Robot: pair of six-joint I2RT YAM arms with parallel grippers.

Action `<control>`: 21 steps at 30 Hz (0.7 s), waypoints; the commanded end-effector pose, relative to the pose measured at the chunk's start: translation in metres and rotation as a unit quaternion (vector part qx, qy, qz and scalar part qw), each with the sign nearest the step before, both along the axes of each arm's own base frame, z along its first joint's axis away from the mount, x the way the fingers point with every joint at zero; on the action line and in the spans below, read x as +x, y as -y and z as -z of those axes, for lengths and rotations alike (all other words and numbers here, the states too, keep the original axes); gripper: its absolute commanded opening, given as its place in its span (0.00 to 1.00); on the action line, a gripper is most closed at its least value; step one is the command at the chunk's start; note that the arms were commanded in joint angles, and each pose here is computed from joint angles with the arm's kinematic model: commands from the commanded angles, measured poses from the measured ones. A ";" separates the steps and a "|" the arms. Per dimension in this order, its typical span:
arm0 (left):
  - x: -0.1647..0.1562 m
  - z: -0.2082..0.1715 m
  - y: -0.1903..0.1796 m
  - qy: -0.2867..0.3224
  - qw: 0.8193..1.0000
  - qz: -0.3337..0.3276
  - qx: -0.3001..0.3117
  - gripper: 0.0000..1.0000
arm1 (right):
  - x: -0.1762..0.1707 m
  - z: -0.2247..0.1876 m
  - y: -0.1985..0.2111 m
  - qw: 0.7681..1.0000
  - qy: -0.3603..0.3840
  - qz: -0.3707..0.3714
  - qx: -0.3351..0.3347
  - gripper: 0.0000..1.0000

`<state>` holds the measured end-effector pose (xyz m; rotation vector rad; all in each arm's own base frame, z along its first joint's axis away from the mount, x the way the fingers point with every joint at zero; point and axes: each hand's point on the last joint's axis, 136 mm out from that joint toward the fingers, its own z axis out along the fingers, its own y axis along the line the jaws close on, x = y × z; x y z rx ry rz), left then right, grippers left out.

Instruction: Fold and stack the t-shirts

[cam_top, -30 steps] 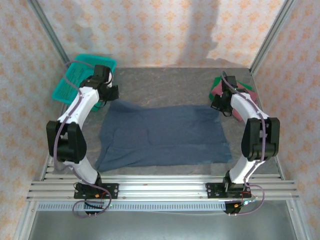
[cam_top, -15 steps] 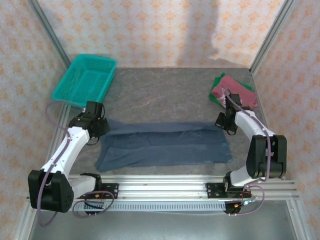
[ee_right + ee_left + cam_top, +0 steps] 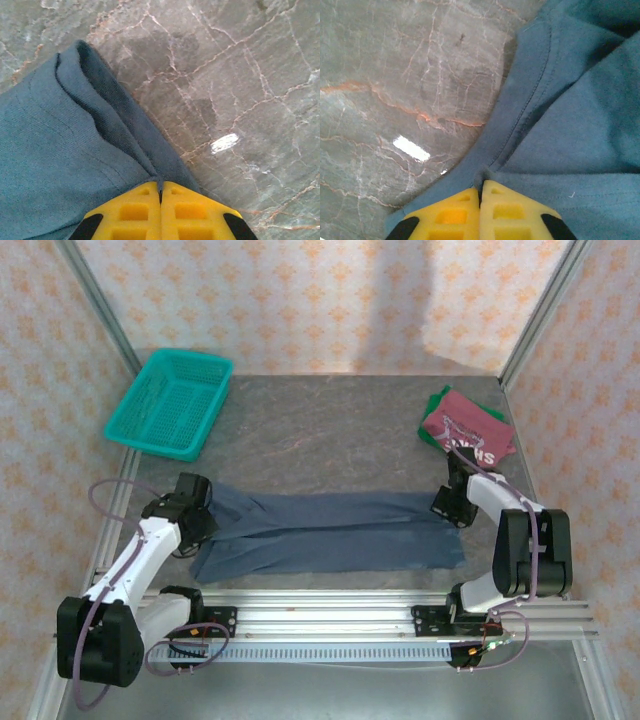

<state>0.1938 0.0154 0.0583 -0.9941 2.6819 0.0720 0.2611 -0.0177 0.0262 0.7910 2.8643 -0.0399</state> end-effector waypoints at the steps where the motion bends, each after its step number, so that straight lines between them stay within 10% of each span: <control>1: -0.011 0.002 -0.005 -0.023 0.999 -0.031 0.013 0.31 | -0.011 -0.004 0.016 0.999 -0.008 0.034 -0.034 0.32; 3: -0.005 -0.015 -0.005 0.001 0.999 -0.031 0.021 0.46 | -0.011 -0.008 0.016 0.999 -0.006 0.043 -0.033 0.56; 6: 0.015 -0.073 -0.003 0.096 0.994 -0.016 0.042 0.63 | -0.003 -0.029 0.007 0.999 0.035 0.041 -0.005 0.66; 11: 0.058 -0.134 0.036 0.202 0.975 0.095 -0.016 0.72 | 0.015 -0.093 -0.031 0.979 0.179 0.003 0.101 0.97; 21: 0.075 -0.042 0.114 -0.016 0.944 0.313 -0.101 0.54 | -0.003 -0.100 -0.085 0.951 0.196 -0.077 0.225 0.99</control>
